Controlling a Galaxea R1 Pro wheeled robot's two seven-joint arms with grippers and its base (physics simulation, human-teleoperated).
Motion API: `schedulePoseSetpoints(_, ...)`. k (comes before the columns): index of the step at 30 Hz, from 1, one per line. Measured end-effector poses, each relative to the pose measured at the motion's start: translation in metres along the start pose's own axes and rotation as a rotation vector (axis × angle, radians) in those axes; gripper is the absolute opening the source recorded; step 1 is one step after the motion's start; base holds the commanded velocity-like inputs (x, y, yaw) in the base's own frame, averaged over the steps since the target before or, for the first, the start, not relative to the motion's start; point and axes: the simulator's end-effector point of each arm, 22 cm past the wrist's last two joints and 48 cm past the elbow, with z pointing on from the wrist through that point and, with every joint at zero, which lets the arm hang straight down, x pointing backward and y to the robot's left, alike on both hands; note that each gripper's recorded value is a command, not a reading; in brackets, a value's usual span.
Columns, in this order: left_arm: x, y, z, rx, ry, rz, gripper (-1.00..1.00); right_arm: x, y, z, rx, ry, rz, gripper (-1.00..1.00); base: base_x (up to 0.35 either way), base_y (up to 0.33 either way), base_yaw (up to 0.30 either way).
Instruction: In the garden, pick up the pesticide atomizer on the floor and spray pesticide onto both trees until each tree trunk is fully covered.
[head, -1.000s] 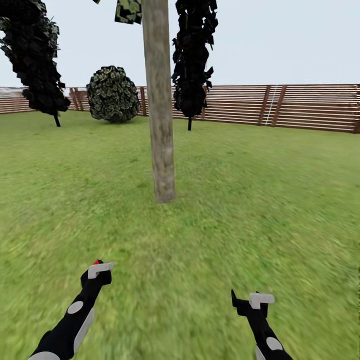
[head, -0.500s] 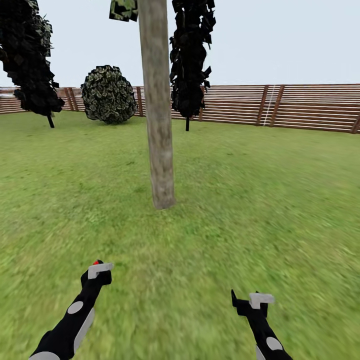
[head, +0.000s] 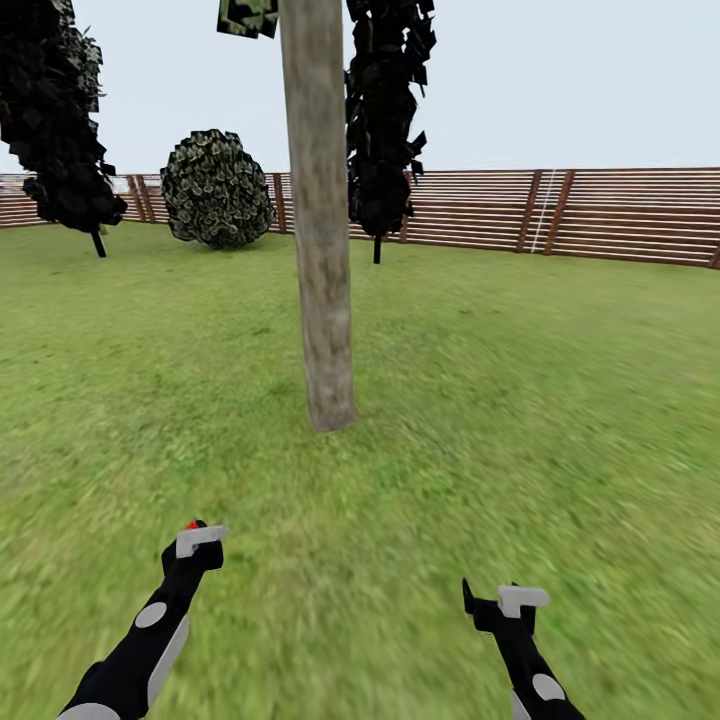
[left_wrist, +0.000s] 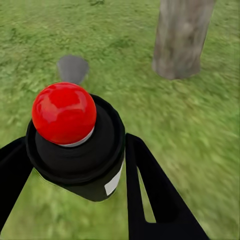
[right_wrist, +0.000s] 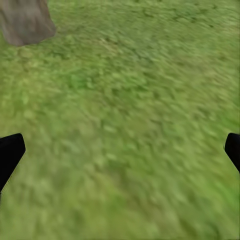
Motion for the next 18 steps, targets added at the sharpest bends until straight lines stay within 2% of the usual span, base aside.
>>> schedulePoseSetpoints(18, 0.0, 0.0006, 0.0, -0.001, 0.0, 0.001, -1.0, 0.0003, -0.0008, 0.0, 0.003, 0.001, 0.0, 1.0, 0.316, 0.097, 0.0)
